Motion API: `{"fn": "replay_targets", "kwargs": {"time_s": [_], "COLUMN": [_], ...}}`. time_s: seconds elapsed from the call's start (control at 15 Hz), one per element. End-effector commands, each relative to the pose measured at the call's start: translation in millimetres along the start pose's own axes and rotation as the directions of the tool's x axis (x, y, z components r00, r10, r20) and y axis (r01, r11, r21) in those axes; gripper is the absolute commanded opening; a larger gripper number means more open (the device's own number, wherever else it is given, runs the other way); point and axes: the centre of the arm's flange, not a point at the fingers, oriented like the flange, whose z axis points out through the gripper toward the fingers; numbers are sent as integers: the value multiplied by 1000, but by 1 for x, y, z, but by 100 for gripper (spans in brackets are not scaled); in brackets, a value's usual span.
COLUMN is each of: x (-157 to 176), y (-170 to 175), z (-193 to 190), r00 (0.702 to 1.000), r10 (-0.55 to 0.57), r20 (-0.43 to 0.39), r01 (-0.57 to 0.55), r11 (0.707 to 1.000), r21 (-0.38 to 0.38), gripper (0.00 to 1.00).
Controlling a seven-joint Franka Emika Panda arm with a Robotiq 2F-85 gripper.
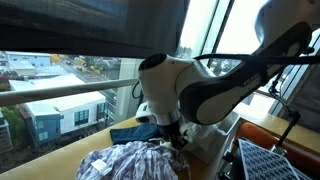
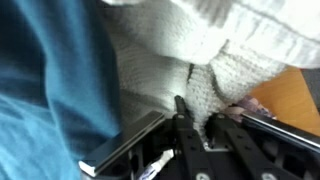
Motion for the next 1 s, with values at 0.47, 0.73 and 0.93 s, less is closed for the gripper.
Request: {"fn": "replay_targets", "kwargs": {"time_s": [0.47, 0.73, 0.93], "x": [-133, -206, -241], "y": [7, 34, 55], "z": [-226, -244, -218], "r00": [948, 872, 806], "r10": [281, 455, 566], "r20": [-151, -182, -175], "r01": [-311, -488, -592], "r11": [917, 838, 780], "r21": [-248, -243, -202], "gripper": [4, 4, 4]}}
